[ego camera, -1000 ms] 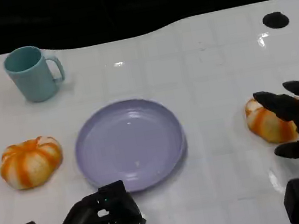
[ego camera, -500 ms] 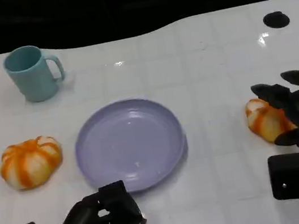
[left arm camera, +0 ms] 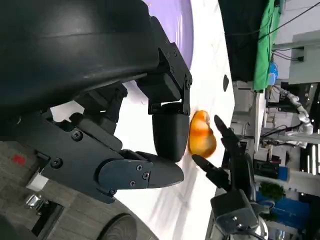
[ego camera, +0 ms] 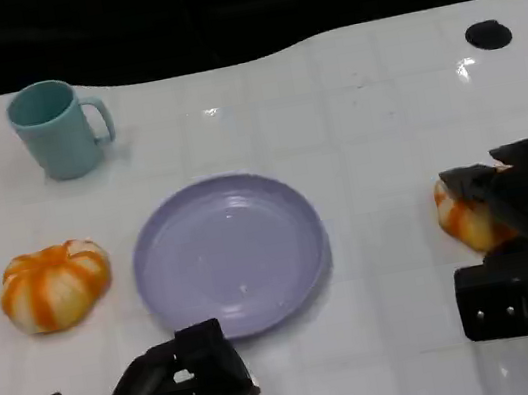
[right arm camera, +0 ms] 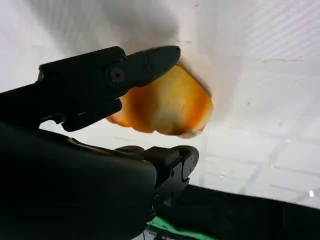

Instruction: Grasp the bread from the table and place it into the plate.

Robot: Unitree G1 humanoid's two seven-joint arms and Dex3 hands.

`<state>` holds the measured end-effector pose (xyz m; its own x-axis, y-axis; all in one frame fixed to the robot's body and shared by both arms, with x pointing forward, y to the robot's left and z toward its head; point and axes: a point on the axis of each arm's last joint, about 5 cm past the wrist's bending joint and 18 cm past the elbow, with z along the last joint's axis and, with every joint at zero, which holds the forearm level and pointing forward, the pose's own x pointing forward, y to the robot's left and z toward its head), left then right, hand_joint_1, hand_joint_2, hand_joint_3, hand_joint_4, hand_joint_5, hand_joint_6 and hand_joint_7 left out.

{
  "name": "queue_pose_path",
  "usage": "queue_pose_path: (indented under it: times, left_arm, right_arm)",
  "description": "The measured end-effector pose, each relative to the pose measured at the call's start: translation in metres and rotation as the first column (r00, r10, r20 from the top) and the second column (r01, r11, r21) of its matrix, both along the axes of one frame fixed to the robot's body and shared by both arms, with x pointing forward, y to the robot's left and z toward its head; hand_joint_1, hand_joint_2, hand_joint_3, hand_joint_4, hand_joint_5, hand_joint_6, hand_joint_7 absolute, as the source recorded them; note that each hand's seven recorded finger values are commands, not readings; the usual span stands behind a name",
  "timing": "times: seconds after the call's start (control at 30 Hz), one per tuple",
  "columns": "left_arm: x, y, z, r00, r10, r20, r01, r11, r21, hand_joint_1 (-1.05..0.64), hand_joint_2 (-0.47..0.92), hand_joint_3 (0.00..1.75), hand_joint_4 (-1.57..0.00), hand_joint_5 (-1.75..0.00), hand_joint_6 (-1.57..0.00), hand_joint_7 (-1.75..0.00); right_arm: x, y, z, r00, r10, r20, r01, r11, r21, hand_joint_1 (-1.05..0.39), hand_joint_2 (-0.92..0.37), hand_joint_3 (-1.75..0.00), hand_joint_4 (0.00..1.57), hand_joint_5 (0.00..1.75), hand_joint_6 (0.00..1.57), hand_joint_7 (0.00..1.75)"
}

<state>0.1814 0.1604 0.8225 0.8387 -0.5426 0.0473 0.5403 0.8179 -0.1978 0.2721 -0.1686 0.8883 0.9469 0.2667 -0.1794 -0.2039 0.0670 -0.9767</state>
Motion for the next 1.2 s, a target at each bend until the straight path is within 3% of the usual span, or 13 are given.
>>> queue_pose_path:
  times: [0.17,0.3,0.33,0.4,0.5,0.53,0.63,0.67,0.8,0.9,0.97,1.03,1.2]
  left_arm:
    - [-0.002,0.0,-0.001,1.0,0.003,-0.002,-0.003,1.0,0.001,-0.55,0.74,0.5,-0.8,-1.75,-0.76,-1.41]
    - [-0.004,0.0,0.0,1.0,0.004,0.001,-0.004,1.0,-0.001,-0.56,0.73,0.5,-0.81,-1.75,-0.77,-1.42]
    - [-0.004,0.0,0.0,1.0,0.005,0.002,-0.005,1.0,-0.001,-0.56,0.73,0.51,-0.81,-1.75,-0.77,-1.42]
    - [-0.003,0.0,0.0,1.0,0.005,0.004,-0.005,1.0,-0.001,-0.56,0.73,0.51,-0.8,-1.75,-0.77,-1.41]
    - [-0.003,0.0,0.001,1.0,0.005,0.003,-0.005,1.0,-0.003,-0.54,0.73,0.51,-0.81,-1.75,-0.77,-1.4]
    - [-0.003,0.0,0.001,1.0,0.005,0.001,-0.005,1.0,-0.003,-0.54,0.73,0.51,-0.81,-1.75,-0.77,-1.4]
    - [-0.004,0.0,0.001,1.0,0.004,-0.002,-0.004,1.0,-0.005,-0.54,0.73,0.52,-0.81,-1.75,-0.77,-1.4]
    - [-0.004,0.0,0.001,1.0,0.004,-0.002,-0.004,1.0,-0.005,-0.54,0.73,0.52,-0.81,-1.75,-0.77,-1.4]
    - [-0.004,0.0,0.0,1.0,0.01,-0.004,-0.01,1.0,-0.003,-0.55,0.72,0.52,-0.81,-1.75,-0.77,-1.4]
    - [-0.004,-0.001,0.001,1.0,0.012,-0.004,-0.012,1.0,-0.003,-0.54,0.72,0.53,-0.81,-1.75,-0.77,-1.4]
    - [-0.004,-0.001,0.001,1.0,0.012,-0.003,-0.012,1.0,-0.002,-0.54,0.72,0.53,-0.81,-1.75,-0.77,-1.4]
    - [-0.004,-0.001,0.001,1.0,0.012,-0.003,-0.012,1.0,-0.002,-0.55,0.71,0.53,-0.81,-1.75,-0.78,-1.4]
    - [-0.004,-0.001,0.001,1.0,0.012,-0.003,-0.012,1.0,-0.003,-0.55,0.71,0.54,-0.81,-1.75,-0.78,-1.4]
  right_arm:
    - [0.005,0.0,-0.0037,0.999,-0.017,-0.04,0.016,1.0,-0.025,-0.51,-0.88,-0.01,0.24,0.17,0.36,0.02]
    - [0.009,0.0,-0.0061,0.998,-0.033,-0.055,0.033,0.999,-0.015,-0.37,-0.9,0.0,0.63,0.19,0.61,0.06]
    - [0.009,0.0,-0.0068,0.998,-0.036,-0.05,0.036,0.999,0.004,-0.29,-0.91,-0.01,0.86,0.3,0.75,0.11]
    - [0.008,0.0,-0.0095,0.999,-0.041,-0.024,0.043,0.997,0.068,-0.19,-0.92,-0.06,0.91,1.1,1.05,0.15]
    - [0.007,-0.002,-0.014,0.998,-0.037,0.047,0.03,0.989,0.142,-0.17,-0.92,-0.14,0.92,1.57,1.25,0.21]
    - [0.006,-0.002,-0.0155,0.997,-0.027,0.066,0.016,0.988,0.156,-0.18,-0.91,-0.16,0.89,1.65,1.25,0.27]
    - [0.004,-0.002,-0.0191,0.992,-0.004,0.125,-0.02,0.981,0.191,-0.16,-0.87,-0.23,0.86,1.74,0.91,1.12]
    - [0.004,-0.002,-0.0195,0.989,-0.004,0.148,-0.026,0.979,0.201,-0.16,-0.86,-0.23,0.86,1.74,0.86,1.21]
    - [0.002,0.0,-0.0214,0.973,-0.002,0.231,-0.057,0.967,0.25,-0.09,-0.83,-0.25,0.85,1.75,0.85,1.33]
    - [0.001,0.003,-0.0231,0.961,0.003,0.276,-0.085,0.955,0.284,-0.07,-0.63,-0.68,0.88,1.75,0.77,1.57]
    - [0.0,0.005,-0.0231,0.953,0.004,0.304,-0.101,0.947,0.304,-0.05,-0.56,-0.81,0.9,1.75,0.77,1.58]
    - [0.0,0.007,-0.0228,0.944,0.004,0.329,-0.116,0.94,0.322,-0.03,-0.46,-0.98,0.94,1.75,0.84,1.47]
    - [-0.002,0.016,-0.0175,0.919,0.009,0.393,-0.179,0.9,0.397,0.0,-0.38,-1.18,0.97,1.75,0.86,1.48]
